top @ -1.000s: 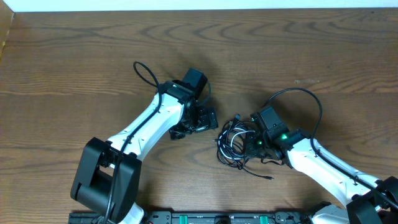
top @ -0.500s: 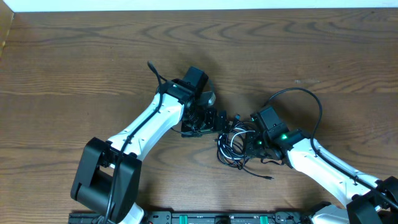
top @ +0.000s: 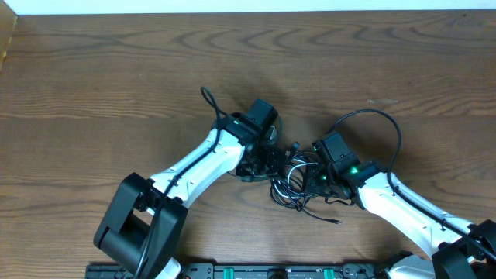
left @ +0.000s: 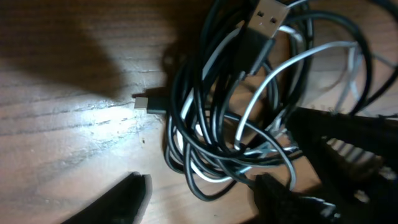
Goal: Untangle cables
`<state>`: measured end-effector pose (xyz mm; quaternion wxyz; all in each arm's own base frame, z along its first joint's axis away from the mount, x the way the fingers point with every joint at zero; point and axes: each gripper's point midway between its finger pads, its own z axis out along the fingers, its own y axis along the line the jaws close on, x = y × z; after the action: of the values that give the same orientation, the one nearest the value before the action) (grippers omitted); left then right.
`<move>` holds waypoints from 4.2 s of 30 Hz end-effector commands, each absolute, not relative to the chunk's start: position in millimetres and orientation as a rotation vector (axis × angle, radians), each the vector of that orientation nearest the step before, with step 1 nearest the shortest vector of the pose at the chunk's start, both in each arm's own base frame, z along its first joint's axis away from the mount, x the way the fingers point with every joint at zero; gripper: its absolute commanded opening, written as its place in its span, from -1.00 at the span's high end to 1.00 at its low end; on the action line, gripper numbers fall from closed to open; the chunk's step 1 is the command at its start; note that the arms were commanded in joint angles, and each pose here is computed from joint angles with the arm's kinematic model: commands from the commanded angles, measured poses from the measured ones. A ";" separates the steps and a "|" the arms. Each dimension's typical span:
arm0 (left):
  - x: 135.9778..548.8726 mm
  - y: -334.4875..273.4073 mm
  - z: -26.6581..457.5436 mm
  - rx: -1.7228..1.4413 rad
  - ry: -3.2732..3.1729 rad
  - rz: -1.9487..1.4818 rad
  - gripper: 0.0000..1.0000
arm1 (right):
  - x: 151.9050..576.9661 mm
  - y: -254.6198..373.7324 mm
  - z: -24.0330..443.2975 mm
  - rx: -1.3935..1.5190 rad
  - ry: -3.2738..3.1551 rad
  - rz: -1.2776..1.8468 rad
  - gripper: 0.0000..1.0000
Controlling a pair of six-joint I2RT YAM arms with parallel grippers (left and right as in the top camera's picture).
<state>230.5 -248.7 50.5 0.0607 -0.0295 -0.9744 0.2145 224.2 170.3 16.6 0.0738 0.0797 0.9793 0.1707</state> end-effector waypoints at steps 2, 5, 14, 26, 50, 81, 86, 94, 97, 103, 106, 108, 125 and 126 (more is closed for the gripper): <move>229.8 -238.4 37.2 0.052 -2.988 0.522 0.03 | 222.6 169.3 14.0 0.246 2.948 0.509 0.98; 226.4 -240.4 34.8 0.053 -2.984 0.520 0.03 | 222.7 169.4 14.1 0.246 2.948 0.510 0.98; 205.3 -243.9 26.2 0.021 -2.952 0.480 0.03 | 222.6 169.3 14.0 0.245 2.948 0.509 0.98; 192.0 -246.9 20.3 -0.028 -2.969 0.409 0.24 | 222.5 169.3 14.0 0.245 2.948 0.509 0.98; 183.0 -228.7 -6.5 0.019 -3.010 0.305 0.61 | 222.3 169.2 13.9 0.245 2.949 0.508 0.98; 214.3 -111.2 -9.2 0.378 -3.002 -0.129 0.85 | 250.6 226.3 168.6 -0.274 2.330 1.468 0.98; 214.3 -107.8 -12.7 0.378 -3.014 -0.149 0.85 | 256.0 200.5 211.7 -0.264 2.168 1.445 0.98; 210.5 -106.0 -22.1 0.380 -3.022 -0.140 0.85 | 258.4 148.0 254.9 -0.144 2.011 1.298 0.98; 210.9 -106.2 -22.1 0.380 -3.023 -0.139 0.85 | 259.9 134.1 254.8 -0.080 2.012 1.263 0.98; 211.1 -103.5 -21.9 0.379 -3.027 -0.160 0.84 | 267.3 106.3 240.1 0.090 2.060 1.204 0.98; 212.2 -89.6 -20.3 0.395 -3.039 -0.270 0.84 | 270.5 90.0 230.2 0.196 2.087 1.161 0.98; 211.9 -77.3 -18.3 0.463 -3.031 -0.350 0.84 | 271.7 78.6 224.8 0.262 2.098 1.137 0.98; 205.5 -31.7 -23.0 0.861 -2.893 -0.404 0.84 | 261.1 10.9 164.2 0.677 2.253 0.847 0.98; 206.0 -31.9 -23.2 0.861 -2.894 -0.402 0.84 | 258.7 7.0 156.5 0.712 2.280 0.814 0.98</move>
<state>224.3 -43.5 -7.2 0.0230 0.2706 -0.9568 -0.1037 259.3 25.5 173.2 0.3045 0.2488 0.8435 0.3659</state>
